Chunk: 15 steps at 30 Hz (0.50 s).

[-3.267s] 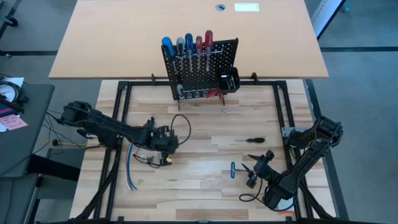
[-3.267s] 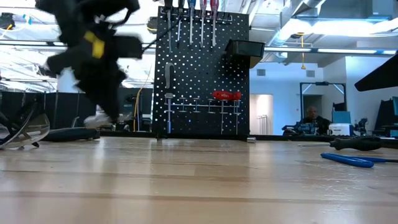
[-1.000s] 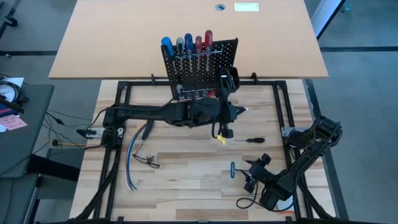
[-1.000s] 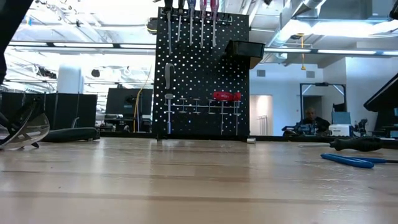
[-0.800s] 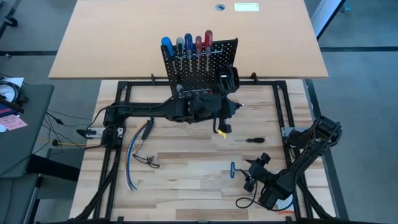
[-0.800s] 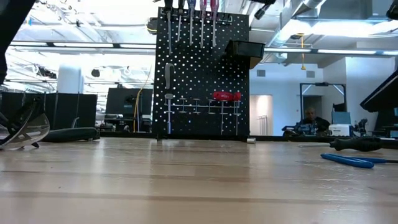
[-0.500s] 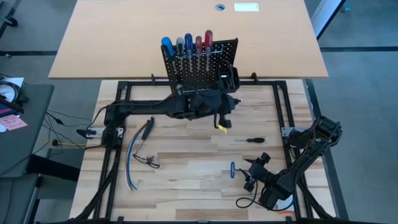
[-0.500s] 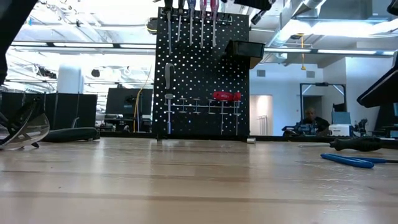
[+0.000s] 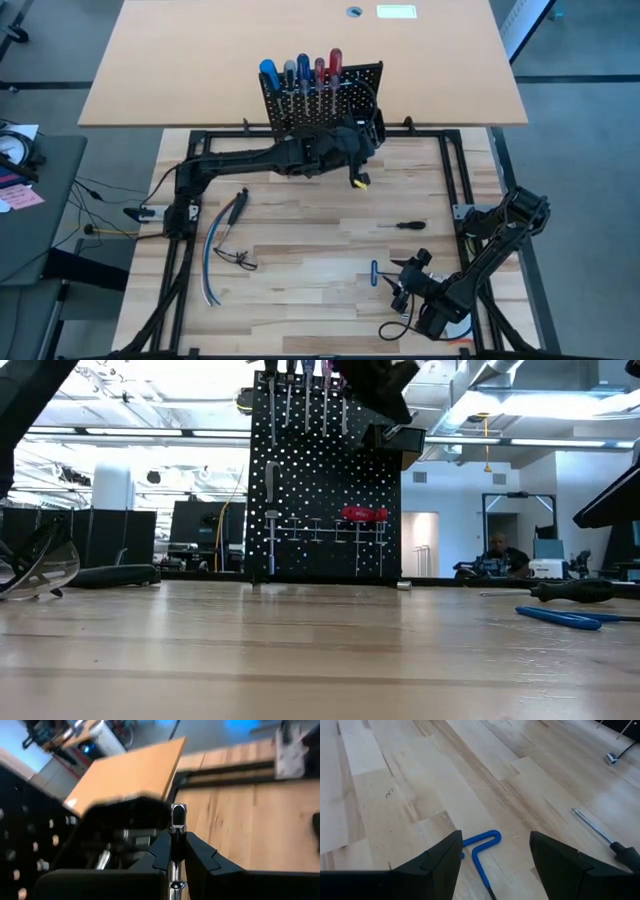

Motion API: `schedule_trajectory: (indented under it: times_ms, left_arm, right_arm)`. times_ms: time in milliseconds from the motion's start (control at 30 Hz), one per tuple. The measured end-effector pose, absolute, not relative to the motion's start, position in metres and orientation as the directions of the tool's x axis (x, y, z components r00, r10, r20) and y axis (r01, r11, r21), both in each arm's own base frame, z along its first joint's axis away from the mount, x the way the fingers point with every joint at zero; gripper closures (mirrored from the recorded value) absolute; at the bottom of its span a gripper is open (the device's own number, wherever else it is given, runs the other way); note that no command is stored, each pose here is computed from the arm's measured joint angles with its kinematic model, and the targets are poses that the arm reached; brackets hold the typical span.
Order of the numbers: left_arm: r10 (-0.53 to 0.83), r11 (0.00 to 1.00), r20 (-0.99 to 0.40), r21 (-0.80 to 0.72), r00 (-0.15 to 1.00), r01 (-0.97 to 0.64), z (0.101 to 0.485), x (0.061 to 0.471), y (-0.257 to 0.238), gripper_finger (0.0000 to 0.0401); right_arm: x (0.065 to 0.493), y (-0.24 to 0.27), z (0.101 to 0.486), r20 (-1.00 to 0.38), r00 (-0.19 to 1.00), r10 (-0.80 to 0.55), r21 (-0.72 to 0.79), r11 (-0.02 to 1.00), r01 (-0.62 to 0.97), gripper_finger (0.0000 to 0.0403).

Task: Hang tools onto peg board
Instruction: Put the extension bar into the black bin on the pegboard

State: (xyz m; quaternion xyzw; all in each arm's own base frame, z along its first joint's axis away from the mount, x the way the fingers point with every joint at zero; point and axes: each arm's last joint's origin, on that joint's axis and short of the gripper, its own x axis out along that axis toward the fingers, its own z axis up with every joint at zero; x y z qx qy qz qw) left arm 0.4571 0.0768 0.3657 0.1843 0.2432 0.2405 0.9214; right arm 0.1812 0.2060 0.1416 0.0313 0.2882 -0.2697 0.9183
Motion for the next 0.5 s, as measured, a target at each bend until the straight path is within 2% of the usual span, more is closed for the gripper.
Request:
schedule_trajectory:
  times_ms: [100,200,400,500]
  left_arm:
    - [0.454,0.852,-0.307,0.426,0.837,-0.305,0.385,0.457,0.068,0.0382]
    - [0.434,0.843,-0.232,0.446,0.871,-0.301,0.402,0.457,0.064,0.0382]
    - [0.506,0.756,-0.139,0.546,0.851,-0.36,0.406,0.458,0.097,0.0382]
    - [0.529,0.759,-0.181,0.538,0.829,-0.367,0.396,0.458,0.112,0.0382]
  right_arm:
    - [0.181,0.206,0.142,-0.546,0.688,-0.477,-0.098,0.853,0.513,0.0163]
    - [0.181,0.206,0.142,-0.546,0.688,-0.478,-0.102,0.853,0.512,0.0163]
    - [0.181,0.206,0.141,-0.551,0.685,-0.476,-0.101,0.853,0.511,0.0163]
    - [0.181,0.206,0.141,-0.563,0.679,-0.472,-0.101,0.854,0.51,0.0163]
